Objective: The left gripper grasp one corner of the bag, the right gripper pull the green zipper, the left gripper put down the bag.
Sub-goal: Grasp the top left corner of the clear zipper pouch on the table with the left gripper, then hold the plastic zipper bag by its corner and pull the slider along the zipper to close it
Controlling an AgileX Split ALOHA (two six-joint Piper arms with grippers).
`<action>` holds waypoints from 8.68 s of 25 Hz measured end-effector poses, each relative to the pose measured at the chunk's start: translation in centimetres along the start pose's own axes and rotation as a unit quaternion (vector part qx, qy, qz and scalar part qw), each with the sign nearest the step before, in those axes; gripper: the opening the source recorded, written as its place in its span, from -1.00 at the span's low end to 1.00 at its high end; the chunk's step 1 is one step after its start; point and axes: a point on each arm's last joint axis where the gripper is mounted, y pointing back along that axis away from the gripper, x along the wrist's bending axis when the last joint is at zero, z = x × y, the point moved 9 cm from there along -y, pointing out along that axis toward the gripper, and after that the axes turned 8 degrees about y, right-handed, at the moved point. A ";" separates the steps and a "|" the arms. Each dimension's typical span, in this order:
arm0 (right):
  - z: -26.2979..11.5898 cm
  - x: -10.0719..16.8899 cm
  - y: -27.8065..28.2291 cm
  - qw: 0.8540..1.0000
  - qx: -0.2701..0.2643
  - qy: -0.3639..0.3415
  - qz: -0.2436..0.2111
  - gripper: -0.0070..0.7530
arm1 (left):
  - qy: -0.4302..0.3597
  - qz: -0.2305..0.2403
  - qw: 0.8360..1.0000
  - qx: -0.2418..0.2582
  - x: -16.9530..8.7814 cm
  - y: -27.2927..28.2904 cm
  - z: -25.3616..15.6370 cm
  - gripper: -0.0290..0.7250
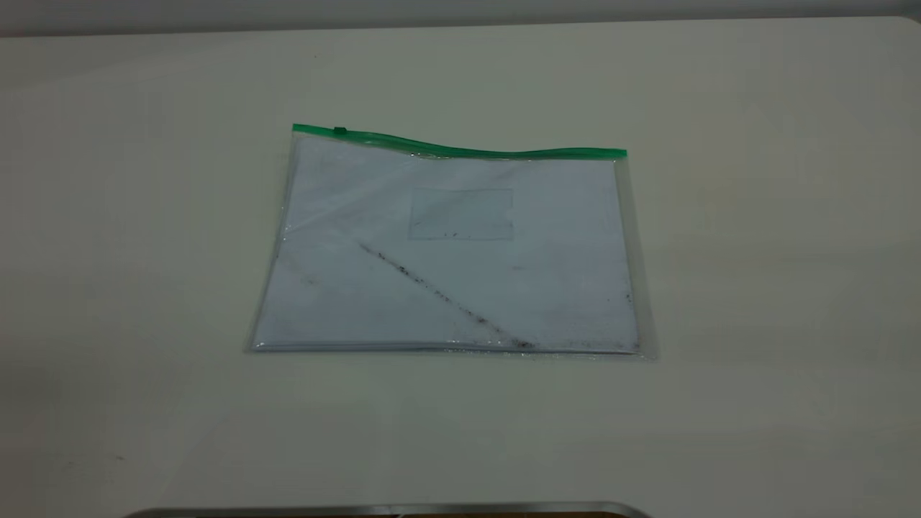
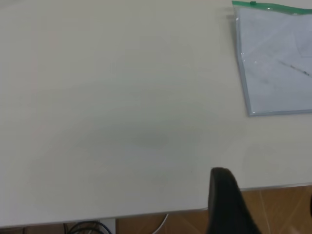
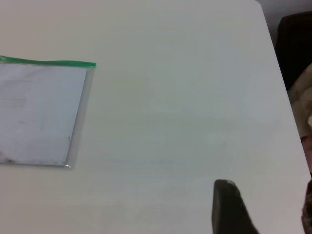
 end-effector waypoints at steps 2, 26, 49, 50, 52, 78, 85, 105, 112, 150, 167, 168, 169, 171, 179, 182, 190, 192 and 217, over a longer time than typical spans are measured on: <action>0.0 0.0 0.0 1.000 0.000 0.000 0.000 0.07 | 0.000 0.000 1.000 0.000 0.0 0.0 0.0 0.31; 2.8 4.3 -9.6 0.974 0.154 0.036 0.159 0.11 | 0.024 0.019 0.982 0.188 0.4 -9.0 4.7 0.31; 8.5 21.9 -32.1 0.918 0.150 0.069 0.360 0.32 | 0.058 -0.055 0.955 0.287 -1.7 -31.2 9.8 0.31; 8.6 22.4 -33.0 0.917 0.151 0.065 0.365 0.32 | 0.057 -0.062 0.950 0.301 -1.8 -32.1 9.3 0.28; 9.4 23.5 -34.2 0.910 0.146 0.058 0.383 0.31 | 0.050 -0.078 0.947 0.308 -2.2 -34.1 9.1 0.27; 9.5 25.9 -36.1 0.888 0.153 0.055 0.430 0.31 | 0.044 -0.320 0.890 0.320 -9.8 -51.1 3.8 0.53; 9.5 25.9 -36.2 0.890 0.152 0.056 0.427 0.31 | 0.022 -0.361 0.881 0.304 -12.9 -51.1 3.1 0.49; 13.5 25.1 -37.8 0.908 0.085 0.121 0.393 0.29 | -0.236 -0.378 0.864 0.233 -12.2 -47.8 8.4 -0.77; 13.0 25.8 -38.7 0.895 0.077 0.158 0.410 0.20 | -0.469 -0.432 0.763 0.102 -15.6 -43.9 12.5 -0.76; 10.0 28.7 -42.2 0.887 0.055 0.130 0.440 0.17 | -0.497 -0.439 0.734 0.145 -18.5 -42.7 10.4 -0.75; 10.2 29.3 -41.4 0.879 0.061 0.126 0.456 0.16 | -0.496 -0.439 0.735 0.146 -18.5 -42.7 10.4 -0.75; 10.1 29.3 -41.4 0.879 0.065 0.124 0.456 0.16 | -0.496 -0.439 0.735 0.146 -18.5 -42.7 10.4 -0.75; 10.0 29.3 -41.4 0.879 0.068 0.122 0.456 0.16 | -0.496 -0.439 0.735 0.146 -18.5 -42.7 10.4 -0.75; 10.1 29.3 -41.5 0.881 0.070 0.116 0.453 0.16 | -0.496 -0.439 0.735 0.146 -18.5 -42.7 10.4 -0.75; 10.7 29.0 -42.2 0.895 0.066 0.087 0.432 0.16 | -0.496 -0.438 0.735 0.145 -18.5 -42.7 10.4 -0.75; 10.7 29.4 -42.1 0.896 0.066 0.089 0.429 0.16 | -0.496 -0.438 0.735 0.145 -18.5 -42.7 10.4 -0.75; 10.3 30.7 -41.3 0.889 0.067 0.101 0.441 0.16 | -0.493 -0.440 0.737 0.144 -18.6 -42.7 10.4 -0.75; 10.3 30.6 -41.4 0.890 0.067 0.103 0.440 0.16 | -0.493 -0.440 0.737 0.144 -18.6 -42.7 10.4 -0.75; 10.7 29.6 -42.0 0.892 0.053 0.118 0.433 -0.89 | -0.507 -0.437 0.732 0.127 -18.7 -42.0 11.5 -0.79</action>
